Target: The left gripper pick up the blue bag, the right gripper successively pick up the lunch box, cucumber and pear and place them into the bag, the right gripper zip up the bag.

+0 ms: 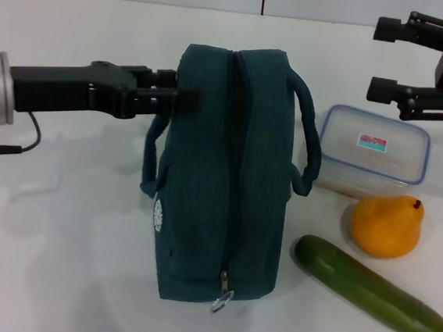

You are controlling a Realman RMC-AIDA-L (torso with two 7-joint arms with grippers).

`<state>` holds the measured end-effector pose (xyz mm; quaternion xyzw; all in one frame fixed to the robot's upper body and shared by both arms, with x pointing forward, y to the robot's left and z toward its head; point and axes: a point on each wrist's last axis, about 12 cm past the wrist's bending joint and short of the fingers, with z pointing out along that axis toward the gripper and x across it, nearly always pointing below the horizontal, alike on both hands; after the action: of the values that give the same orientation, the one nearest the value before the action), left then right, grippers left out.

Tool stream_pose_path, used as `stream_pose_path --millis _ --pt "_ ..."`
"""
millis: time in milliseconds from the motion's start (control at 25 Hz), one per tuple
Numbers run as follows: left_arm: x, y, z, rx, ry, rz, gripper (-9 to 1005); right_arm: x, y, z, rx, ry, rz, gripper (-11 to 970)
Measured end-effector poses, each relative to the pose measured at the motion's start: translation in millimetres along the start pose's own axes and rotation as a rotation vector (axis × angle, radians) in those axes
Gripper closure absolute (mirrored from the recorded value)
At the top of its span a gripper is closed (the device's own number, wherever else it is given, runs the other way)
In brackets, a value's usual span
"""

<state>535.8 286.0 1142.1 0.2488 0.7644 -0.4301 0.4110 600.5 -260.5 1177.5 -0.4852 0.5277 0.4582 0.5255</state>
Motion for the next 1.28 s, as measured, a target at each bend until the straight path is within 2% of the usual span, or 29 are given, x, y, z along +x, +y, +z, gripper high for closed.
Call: stream_pose_path --millis 160,400,520,640,920,1080,1280 --pt "1 0.7 6 0.016 0.005 0.045 283 2 1.5 0 0.004 -0.004 0.003 107" --pt "3 6.1 7 0.006 -0.031 0.050 516 8 5.3 -1 0.014 -0.013 0.018 108" --pt "5 8.6 9 0.007 -0.038 0.056 756 13 8.5 -3 0.035 -0.025 0.031 109" --pt "5 8.8 12 0.016 -0.036 0.062 811 19 12.5 -7 0.077 -0.057 0.049 110" --pt "9 10.3 24 0.051 -0.049 0.078 941 39 29.3 -29 0.269 -0.209 0.110 111" --pt "8 10.1 25 0.059 -0.080 0.126 942 54 43.2 -39 0.349 -0.255 0.151 112" --pt "9 9.1 26 0.065 -0.112 0.223 944 71 57.2 -46 0.391 -0.227 0.199 113"
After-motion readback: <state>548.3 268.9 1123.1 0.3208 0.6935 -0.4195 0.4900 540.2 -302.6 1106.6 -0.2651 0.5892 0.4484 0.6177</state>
